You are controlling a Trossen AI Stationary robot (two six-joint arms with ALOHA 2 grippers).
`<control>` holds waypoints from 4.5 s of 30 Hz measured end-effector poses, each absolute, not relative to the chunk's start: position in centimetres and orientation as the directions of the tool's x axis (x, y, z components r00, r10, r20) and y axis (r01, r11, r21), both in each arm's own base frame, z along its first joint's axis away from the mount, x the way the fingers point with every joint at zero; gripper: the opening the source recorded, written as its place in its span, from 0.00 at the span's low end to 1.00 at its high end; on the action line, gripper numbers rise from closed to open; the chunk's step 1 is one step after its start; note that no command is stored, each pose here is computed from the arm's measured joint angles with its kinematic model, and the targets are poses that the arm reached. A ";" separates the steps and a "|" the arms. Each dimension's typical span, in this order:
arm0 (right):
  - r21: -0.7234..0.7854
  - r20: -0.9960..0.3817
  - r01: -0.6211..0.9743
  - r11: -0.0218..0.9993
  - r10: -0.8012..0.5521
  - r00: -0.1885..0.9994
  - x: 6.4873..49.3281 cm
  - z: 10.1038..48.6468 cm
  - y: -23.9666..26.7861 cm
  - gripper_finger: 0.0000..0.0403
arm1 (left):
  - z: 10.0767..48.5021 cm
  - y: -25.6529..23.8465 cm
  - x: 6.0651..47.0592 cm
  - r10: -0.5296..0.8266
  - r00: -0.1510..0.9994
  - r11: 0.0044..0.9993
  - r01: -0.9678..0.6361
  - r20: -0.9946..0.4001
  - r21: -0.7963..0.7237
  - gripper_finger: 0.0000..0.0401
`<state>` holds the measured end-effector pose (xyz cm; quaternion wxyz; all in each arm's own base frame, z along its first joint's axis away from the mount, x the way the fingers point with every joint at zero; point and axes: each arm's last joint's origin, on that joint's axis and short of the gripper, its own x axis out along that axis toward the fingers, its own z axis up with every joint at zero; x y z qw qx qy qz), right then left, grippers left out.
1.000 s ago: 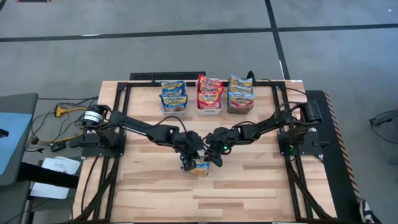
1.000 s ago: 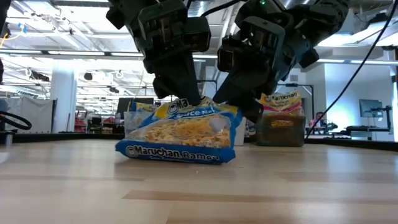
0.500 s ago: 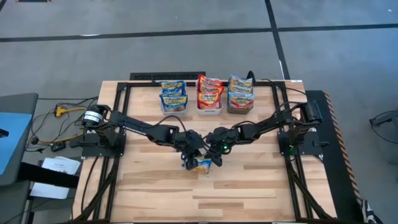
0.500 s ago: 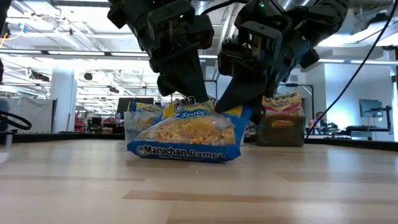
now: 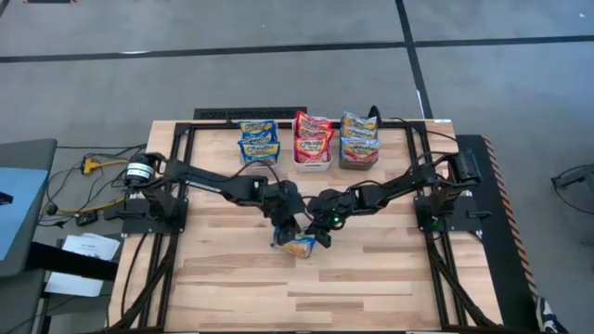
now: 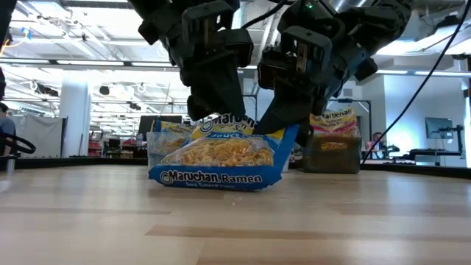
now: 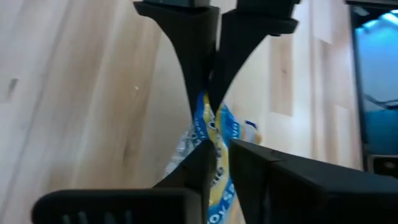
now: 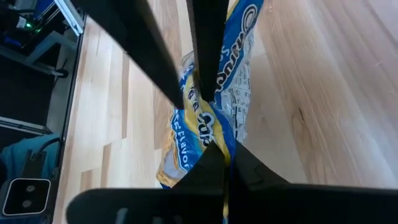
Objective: Sort Maruchan noodles
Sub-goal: Put the blue noodle pack into the transparent bin
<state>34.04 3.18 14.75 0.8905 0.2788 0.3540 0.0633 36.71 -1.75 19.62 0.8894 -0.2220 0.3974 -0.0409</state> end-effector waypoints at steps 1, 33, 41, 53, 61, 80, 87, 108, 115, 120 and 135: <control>0.541 -0.596 0.086 0.837 0.310 0.740 34.0 14.7 3.2 0.03 | 19.6 -1.6 36.7 -0.268 0.678 0.892 -0.095 -0.685 -0.443 0.12; 0.419 -0.654 -0.130 0.899 0.398 0.644 35.9 18.4 4.5 0.02 | 21.5 1.9 35.9 -0.486 0.498 0.810 -0.052 -0.718 -0.584 0.36; 0.406 -0.656 -0.142 0.903 0.396 0.642 36.4 19.6 4.4 0.02 | 21.5 1.6 35.9 -0.484 0.498 0.842 0.041 -0.719 -0.538 0.36; 0.404 -0.662 -0.116 0.908 0.377 0.648 36.6 19.8 3.5 0.02 | 21.4 1.4 35.7 -0.501 0.473 0.850 0.113 -0.724 -0.515 0.36; 0.405 -0.663 -0.109 0.908 0.374 0.649 36.6 19.8 3.3 0.02 | 21.4 1.4 35.7 -0.502 0.475 0.851 0.123 -0.723 -0.510 0.36; 0.383 -0.616 -0.140 0.913 0.365 0.698 37.2 22.7 2.8 0.02 | 21.4 1.5 35.7 -0.496 0.480 0.856 0.128 -0.723 -0.502 0.33; 0.384 -0.629 -0.131 0.914 0.363 0.688 37.1 22.6 2.8 0.03 | 21.3 1.5 35.7 -0.498 0.475 0.854 0.124 -0.726 -0.505 0.15; 0.401 -0.717 -0.038 0.915 0.339 0.609 36.4 23.0 1.6 0.40 | 21.0 1.4 35.0 -0.480 0.414 0.865 0.077 -0.774 -0.495 0.00; 0.397 -0.726 -0.032 0.917 0.335 0.601 36.6 24.0 1.3 0.42 | 21.1 1.5 34.8 -0.462 0.410 0.879 0.097 -0.786 -0.466 0.00; 0.398 -0.738 -0.029 0.917 0.339 0.584 36.4 23.9 1.5 0.41 | 21.1 1.4 34.8 -0.454 0.409 0.883 0.084 -0.792 -0.463 0.00; 0.313 -0.736 -0.102 0.944 0.309 0.603 36.7 23.8 1.3 0.49 | 21.0 1.2 34.9 -0.434 0.418 0.895 0.095 -0.798 -0.436 0.16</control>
